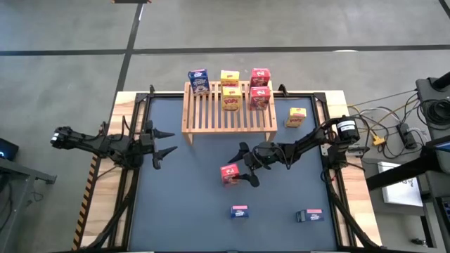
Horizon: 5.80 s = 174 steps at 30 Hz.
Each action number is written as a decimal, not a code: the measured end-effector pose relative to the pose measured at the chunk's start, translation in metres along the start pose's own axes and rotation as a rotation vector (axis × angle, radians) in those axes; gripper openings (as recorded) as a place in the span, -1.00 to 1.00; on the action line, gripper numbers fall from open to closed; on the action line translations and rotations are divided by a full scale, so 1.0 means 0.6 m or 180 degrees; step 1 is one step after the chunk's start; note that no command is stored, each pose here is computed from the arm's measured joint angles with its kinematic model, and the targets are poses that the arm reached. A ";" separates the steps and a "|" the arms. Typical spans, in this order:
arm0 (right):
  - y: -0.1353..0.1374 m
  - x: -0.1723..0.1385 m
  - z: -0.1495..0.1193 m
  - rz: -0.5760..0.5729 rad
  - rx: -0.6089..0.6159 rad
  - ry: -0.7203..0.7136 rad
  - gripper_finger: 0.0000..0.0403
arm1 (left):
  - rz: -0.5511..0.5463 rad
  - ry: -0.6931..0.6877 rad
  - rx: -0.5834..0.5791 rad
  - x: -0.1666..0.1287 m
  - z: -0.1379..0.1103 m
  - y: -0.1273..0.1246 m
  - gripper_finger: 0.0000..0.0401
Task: Stack cereal on shelf
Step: Put the red cereal box on the shelf aligned with the other red cereal boxes
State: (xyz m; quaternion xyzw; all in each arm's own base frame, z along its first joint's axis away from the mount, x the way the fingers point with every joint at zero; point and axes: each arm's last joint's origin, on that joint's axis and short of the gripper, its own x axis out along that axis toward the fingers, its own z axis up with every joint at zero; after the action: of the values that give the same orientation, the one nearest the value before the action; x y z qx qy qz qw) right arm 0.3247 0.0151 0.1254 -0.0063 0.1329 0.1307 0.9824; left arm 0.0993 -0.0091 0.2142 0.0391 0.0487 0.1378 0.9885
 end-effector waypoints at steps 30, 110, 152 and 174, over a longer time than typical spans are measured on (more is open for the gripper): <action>0.006 -0.004 0.013 0.0066 -0.0013 -0.0077 -0.04 | 0.0000 -0.0001 0.0000 0.000 0.000 0.000 0.15; -0.042 -0.299 0.223 -0.1259 -0.0837 -0.0374 -0.30 | 0.0000 0.0006 0.0003 0.000 0.000 0.000 0.15; -0.141 -0.335 0.203 -0.0921 -0.0368 -0.0106 -0.30 | 0.0000 0.0006 0.0003 0.000 0.000 0.000 0.15; -0.152 -0.338 0.196 -0.0779 -0.0194 -0.0125 0.03 | 0.0001 0.0007 0.0004 0.000 0.000 0.000 0.15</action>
State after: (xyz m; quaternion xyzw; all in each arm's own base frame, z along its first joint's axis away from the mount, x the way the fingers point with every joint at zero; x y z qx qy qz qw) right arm 0.1904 -0.1194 0.2901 -0.0498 0.1078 0.0140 0.9928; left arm 0.0996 -0.0091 0.2142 0.0395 0.0497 0.1380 0.9884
